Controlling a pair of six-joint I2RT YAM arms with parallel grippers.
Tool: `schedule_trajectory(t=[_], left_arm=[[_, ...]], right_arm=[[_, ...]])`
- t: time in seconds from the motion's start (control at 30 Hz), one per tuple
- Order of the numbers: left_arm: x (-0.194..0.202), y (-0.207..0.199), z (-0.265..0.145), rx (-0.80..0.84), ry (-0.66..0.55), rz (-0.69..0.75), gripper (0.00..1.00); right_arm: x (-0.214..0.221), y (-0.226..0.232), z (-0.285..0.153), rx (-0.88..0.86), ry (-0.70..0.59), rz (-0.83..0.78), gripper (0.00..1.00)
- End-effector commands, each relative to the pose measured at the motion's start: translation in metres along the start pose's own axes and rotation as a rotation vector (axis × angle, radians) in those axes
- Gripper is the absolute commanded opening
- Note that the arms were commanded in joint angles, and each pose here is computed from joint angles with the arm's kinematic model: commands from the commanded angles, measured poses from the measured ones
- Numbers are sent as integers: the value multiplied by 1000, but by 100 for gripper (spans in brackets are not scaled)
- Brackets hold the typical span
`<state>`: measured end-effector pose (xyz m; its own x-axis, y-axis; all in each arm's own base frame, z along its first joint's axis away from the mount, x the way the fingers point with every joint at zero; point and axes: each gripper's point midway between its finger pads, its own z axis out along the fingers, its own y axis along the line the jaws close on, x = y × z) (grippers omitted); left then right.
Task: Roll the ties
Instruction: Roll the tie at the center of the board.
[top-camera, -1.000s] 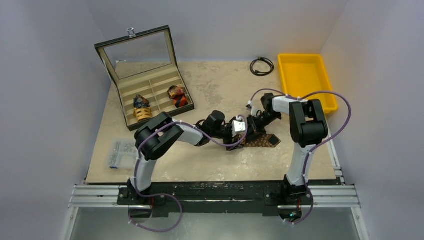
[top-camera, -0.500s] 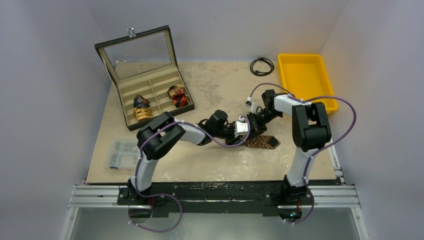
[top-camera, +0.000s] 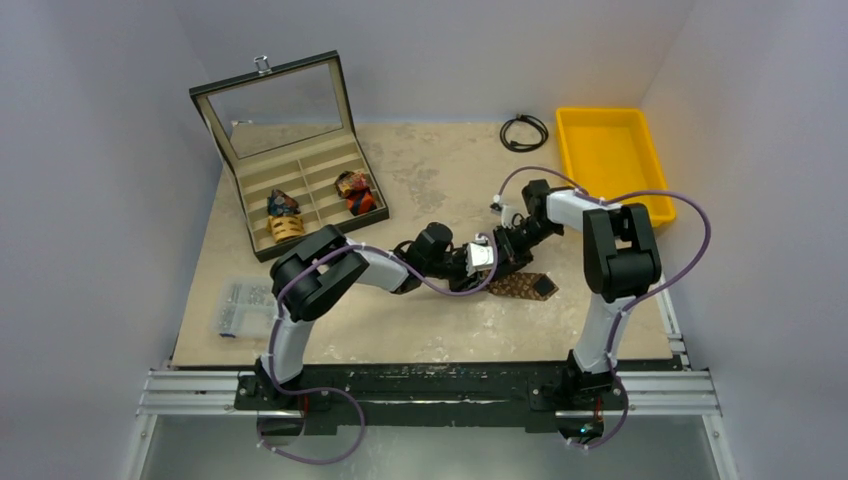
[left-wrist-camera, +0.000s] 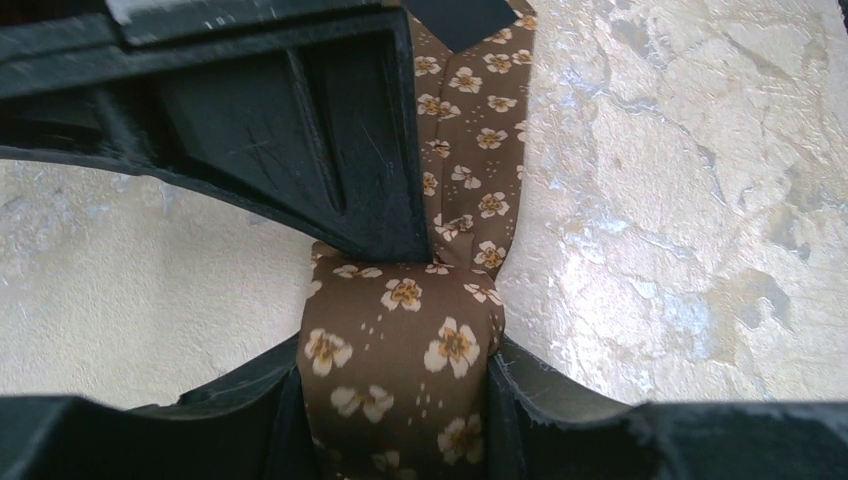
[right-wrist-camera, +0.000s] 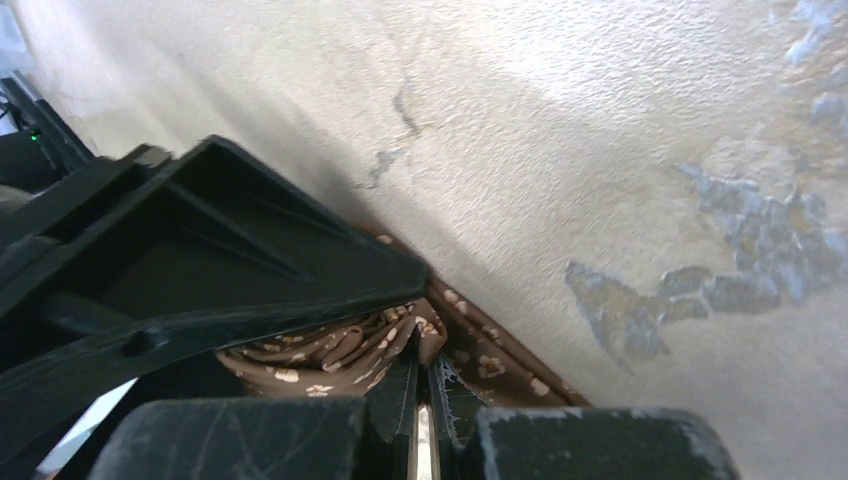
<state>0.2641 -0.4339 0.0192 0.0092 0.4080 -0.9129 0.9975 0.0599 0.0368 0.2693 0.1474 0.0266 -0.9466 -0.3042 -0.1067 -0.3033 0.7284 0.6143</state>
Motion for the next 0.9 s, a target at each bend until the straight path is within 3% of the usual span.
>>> schedule_trajectory(t=[0.0, 0.13, 0.3, 0.43, 0.73, 0.87], left_arm=[[37, -22, -16, 23, 104, -70, 43], [26, -22, -17, 26, 74, -57, 45], [-1, -15, -21, -13, -22, -41, 60], [-10, -14, -24, -29, -69, -39, 62], [-16, -7, -13, -34, -82, -66, 53], [5, -6, -19, -66, -7, -48, 31]], right_arm=[[6, -40, 19, 130, 37, 19, 0], [7, -53, 27, 176, 70, 51, 0], [11, -54, 30, 192, 97, 52, 0], [10, -50, 34, 172, 103, 36, 0], [-8, -21, 52, 114, 91, -67, 0], [-22, -15, 55, 102, 69, -94, 0]])
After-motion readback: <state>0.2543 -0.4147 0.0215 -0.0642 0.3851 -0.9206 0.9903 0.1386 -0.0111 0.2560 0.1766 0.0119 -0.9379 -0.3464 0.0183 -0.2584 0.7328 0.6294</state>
